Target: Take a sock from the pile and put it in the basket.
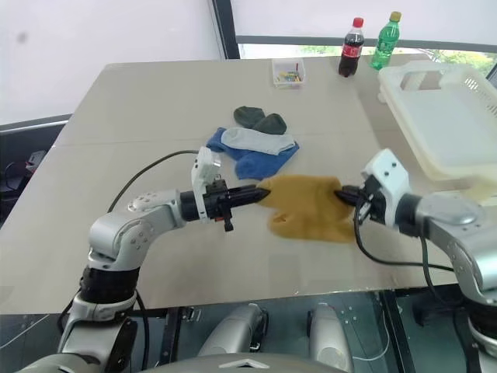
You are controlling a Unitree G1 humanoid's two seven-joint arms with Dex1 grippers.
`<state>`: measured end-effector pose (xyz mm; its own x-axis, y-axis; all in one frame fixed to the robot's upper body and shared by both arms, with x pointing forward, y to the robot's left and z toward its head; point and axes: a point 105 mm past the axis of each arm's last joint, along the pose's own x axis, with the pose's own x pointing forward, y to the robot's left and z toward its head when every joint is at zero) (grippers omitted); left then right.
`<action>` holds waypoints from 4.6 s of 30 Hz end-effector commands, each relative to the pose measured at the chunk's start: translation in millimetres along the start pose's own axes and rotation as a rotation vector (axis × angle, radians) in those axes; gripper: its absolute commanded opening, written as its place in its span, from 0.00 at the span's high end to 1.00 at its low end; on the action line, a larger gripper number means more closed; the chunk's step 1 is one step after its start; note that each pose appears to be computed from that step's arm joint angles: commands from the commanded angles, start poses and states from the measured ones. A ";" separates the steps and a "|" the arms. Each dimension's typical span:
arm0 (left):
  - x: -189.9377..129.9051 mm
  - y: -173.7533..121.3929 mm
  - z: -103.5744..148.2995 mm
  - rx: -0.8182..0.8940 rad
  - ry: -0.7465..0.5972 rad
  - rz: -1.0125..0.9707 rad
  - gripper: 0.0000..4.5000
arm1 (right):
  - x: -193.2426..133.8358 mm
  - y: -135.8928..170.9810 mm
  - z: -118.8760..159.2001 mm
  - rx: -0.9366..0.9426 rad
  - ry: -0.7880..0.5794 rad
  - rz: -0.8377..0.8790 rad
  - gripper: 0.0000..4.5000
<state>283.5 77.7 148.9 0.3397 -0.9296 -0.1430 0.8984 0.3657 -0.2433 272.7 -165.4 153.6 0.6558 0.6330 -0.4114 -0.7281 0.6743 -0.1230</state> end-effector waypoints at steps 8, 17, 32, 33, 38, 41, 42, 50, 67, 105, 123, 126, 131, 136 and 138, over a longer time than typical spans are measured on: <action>13.4 -12.0 -21.3 -0.008 0.062 -0.014 1.00 | 1.6 -5.8 -17.3 -0.022 0.058 -0.107 0.99; 20.1 6.9 -49.4 -0.013 0.141 0.082 1.00 | 9.3 -4.3 -40.8 -0.031 0.128 -0.088 0.99; 35.1 3.3 -52.7 -0.045 0.128 0.028 0.55 | 10.4 -8.1 -53.9 -0.105 0.158 -0.103 0.64; 34.0 4.8 -48.2 -0.025 0.107 0.040 0.52 | 8.1 -10.0 -52.5 -0.120 0.156 -0.120 0.61; 20.0 -0.1 -25.1 0.006 0.002 -0.014 0.42 | -9.8 -5.5 -29.1 -0.117 0.026 -0.124 0.49; 14.2 1.4 -19.5 0.023 -0.015 -0.025 0.42 | -20.0 -0.1 -23.6 -0.133 0.003 -0.115 0.49; 13.1 2.4 -19.0 0.036 -0.013 -0.024 0.42 | -22.6 1.7 -23.1 -0.143 0.004 -0.112 0.49; 48.3 -8.5 9.3 0.065 -0.073 -0.169 0.39 | -20.5 9.1 -7.6 -0.170 -0.096 -0.083 0.54; 90.0 3.5 -29.3 0.056 -0.017 -0.152 0.67 | 27.6 14.7 -73.3 -0.164 0.008 -0.024 1.00; 73.1 -26.2 -19.8 -0.740 0.281 -0.277 0.04 | 29.8 16.2 -66.7 -0.240 -0.023 0.034 1.00; 91.0 -9.5 -6.8 -0.481 0.239 -0.254 0.04 | 19.6 18.9 -69.3 -0.244 -0.015 0.007 1.00; 83.5 -5.7 -12.4 -0.471 0.276 -0.223 0.04 | 19.3 19.5 -69.4 -0.244 -0.016 0.002 1.00; 77.3 2.0 -19.7 -0.499 0.275 -0.179 0.04 | 21.4 21.9 -70.2 -0.244 -0.019 0.002 1.00; 76.9 -4.3 -14.2 -0.558 0.217 -0.224 0.04 | 23.6 22.3 -70.7 -0.248 -0.019 0.003 1.00; 75.1 -5.5 -10.1 -0.601 0.178 -0.256 0.04 | 24.9 22.2 -71.4 -0.253 -0.015 0.002 1.00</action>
<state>304.0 8.3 113.3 0.0537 -0.9675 -0.2473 0.6142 0.2272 -0.7557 259.4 -163.7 79.0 0.6585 0.6425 -0.3918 -0.7525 0.5638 -0.3404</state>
